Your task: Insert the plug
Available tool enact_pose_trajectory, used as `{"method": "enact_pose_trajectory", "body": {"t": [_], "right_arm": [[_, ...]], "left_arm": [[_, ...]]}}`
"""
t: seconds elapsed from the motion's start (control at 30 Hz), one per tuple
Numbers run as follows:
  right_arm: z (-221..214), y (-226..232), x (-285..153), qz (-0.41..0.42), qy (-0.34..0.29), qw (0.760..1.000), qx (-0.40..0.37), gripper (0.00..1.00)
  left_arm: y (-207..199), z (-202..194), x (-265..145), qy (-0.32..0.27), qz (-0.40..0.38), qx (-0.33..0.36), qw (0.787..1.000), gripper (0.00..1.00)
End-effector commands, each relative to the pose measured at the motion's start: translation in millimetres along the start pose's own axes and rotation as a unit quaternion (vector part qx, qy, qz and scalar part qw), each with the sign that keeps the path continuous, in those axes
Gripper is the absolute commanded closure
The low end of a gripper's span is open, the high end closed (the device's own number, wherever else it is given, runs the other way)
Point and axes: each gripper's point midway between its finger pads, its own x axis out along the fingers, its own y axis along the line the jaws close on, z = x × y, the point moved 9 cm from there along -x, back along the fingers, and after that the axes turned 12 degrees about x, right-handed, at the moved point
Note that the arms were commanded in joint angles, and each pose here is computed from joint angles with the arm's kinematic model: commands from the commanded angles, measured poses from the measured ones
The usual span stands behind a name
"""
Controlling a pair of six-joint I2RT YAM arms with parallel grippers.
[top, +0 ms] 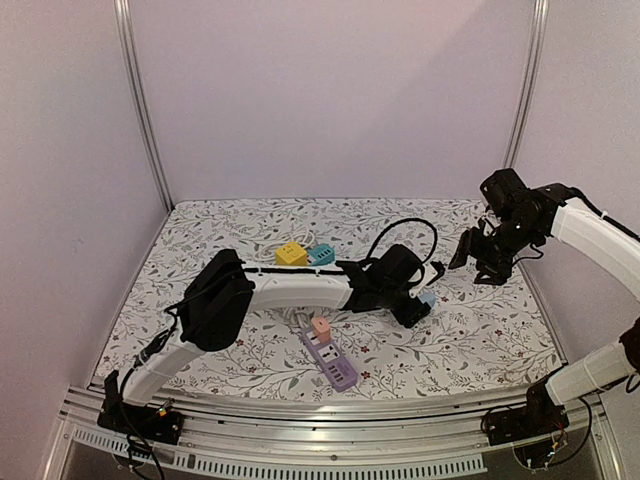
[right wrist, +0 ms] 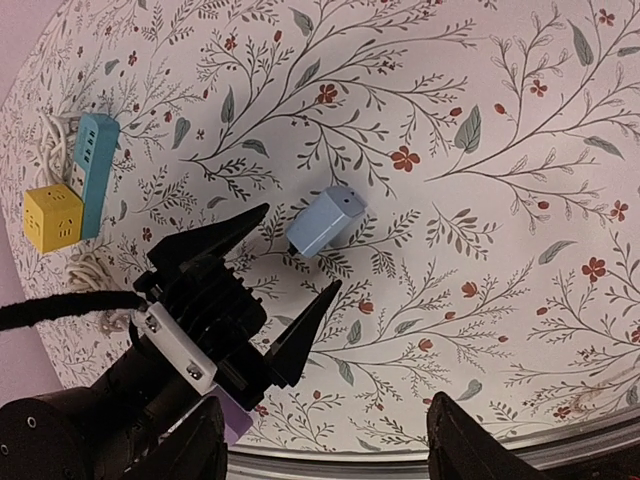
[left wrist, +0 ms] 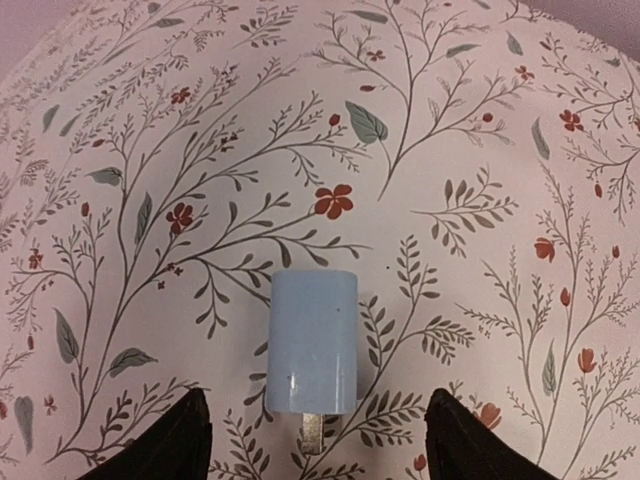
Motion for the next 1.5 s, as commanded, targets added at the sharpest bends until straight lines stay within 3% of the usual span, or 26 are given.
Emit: {"method": "enact_pose_trajectory", "body": {"t": [0.0, 0.23, 0.5, 0.93, 1.17, 1.47], "right_arm": [[5, 5, -4, 0.001, -0.005, 1.0, -0.024, 0.33], [6, 7, 1, -0.001, 0.0, 0.999, -0.033, 0.33], [9, 7, 4, -0.003, 0.003, 0.999, -0.032, 0.34], [15, 15, 5, 0.0, 0.004, 0.999, -0.037, 0.35], [26, 23, -4, 0.01, -0.02, 0.998, -0.053, 0.35], [29, 47, -29, 0.123, -0.042, 0.982, -0.14, 0.35]], "left_arm": [[11, -7, 13, -0.011, -0.009, -0.013, 1.0, 0.28], [13, -8, 21, -0.023, -0.026, -0.014, 0.999, 0.42], [18, -9, 26, -0.037, -0.037, -0.022, 0.998, 0.48], [20, 2, 14, -0.05, -0.068, -0.023, 0.996, 0.99], [35, 28, -33, -0.085, -0.105, -0.074, 0.988, 1.0], [84, 30, -108, -0.122, -0.192, -0.219, 0.949, 1.0]]}}
